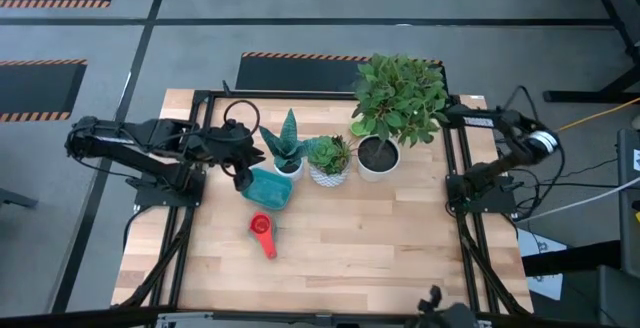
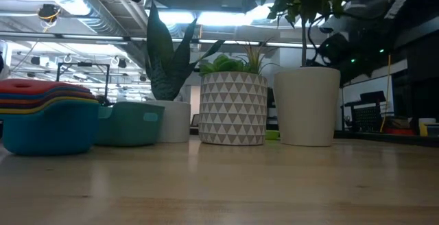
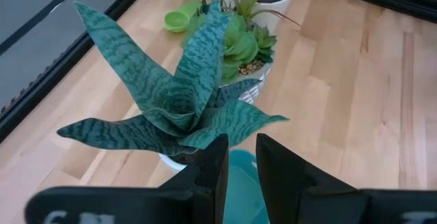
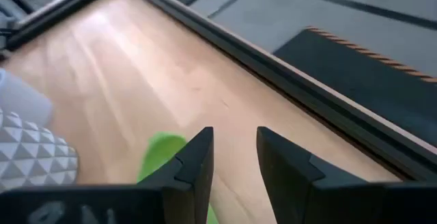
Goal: Nest measuring cups in basket
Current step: Stack the green measuring cup into the red measuring cup
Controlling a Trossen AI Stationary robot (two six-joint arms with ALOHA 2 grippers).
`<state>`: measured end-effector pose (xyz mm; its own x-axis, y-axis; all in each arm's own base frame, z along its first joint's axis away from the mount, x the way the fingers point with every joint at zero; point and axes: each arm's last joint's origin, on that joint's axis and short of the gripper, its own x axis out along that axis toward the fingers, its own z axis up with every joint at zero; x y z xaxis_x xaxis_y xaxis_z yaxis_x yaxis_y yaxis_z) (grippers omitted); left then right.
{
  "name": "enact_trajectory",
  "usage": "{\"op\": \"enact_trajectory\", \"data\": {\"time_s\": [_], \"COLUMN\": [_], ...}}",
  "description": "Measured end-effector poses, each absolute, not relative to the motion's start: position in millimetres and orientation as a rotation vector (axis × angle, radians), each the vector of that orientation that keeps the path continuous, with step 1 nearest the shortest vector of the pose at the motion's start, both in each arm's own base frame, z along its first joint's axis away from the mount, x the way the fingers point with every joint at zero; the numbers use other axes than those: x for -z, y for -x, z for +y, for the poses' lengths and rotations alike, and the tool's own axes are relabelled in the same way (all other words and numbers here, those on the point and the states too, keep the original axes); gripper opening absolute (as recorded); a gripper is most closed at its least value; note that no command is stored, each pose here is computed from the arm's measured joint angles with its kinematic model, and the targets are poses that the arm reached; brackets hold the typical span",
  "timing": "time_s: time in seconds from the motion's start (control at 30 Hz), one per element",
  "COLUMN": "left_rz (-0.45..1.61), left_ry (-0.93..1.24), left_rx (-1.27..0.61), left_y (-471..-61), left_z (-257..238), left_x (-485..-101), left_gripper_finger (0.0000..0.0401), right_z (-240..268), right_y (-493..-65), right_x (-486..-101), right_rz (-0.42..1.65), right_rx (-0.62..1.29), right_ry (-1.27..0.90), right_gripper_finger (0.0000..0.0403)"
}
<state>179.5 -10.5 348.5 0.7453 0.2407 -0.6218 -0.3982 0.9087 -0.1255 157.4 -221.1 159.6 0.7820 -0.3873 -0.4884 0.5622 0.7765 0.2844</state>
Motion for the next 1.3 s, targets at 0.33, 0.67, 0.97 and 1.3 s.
{"op": "enact_trajectory", "data": {"time_s": [0.33, 0.67, 0.97, 1.3], "left_rz": [0.641, 0.647, 0.648, 0.653], "left_ry": [0.266, 0.266, 0.275, 0.281], "left_rx": [-0.36, -0.36, -0.355, -0.343], "left_y": [-179.6, -179.3, -179.3, -179.3], "left_z": [-8.4, -8.4, -8.6, -9.0], "left_x": [-348.5, -348.2, -348.1, -348.0], "left_gripper_finger": [0.0069, 0.0069, 0.0069, 0.0069], "right_z": [-251.1, -246.3, -233.1, -222.2], "right_y": [-191.1, -218.7, -227.4, -233.6], "right_x": [-153.6, -145.3, -138.0, -134.4], "right_rz": [0.422, 0.486, 0.623, 0.674], "right_rx": [0.48, 0.372, 0.408, 0.348], "right_ry": [-0.522, -0.474, -0.332, -0.268], "right_gripper_finger": [0.0117, 0.0117, 0.0117, 0.0117]}}
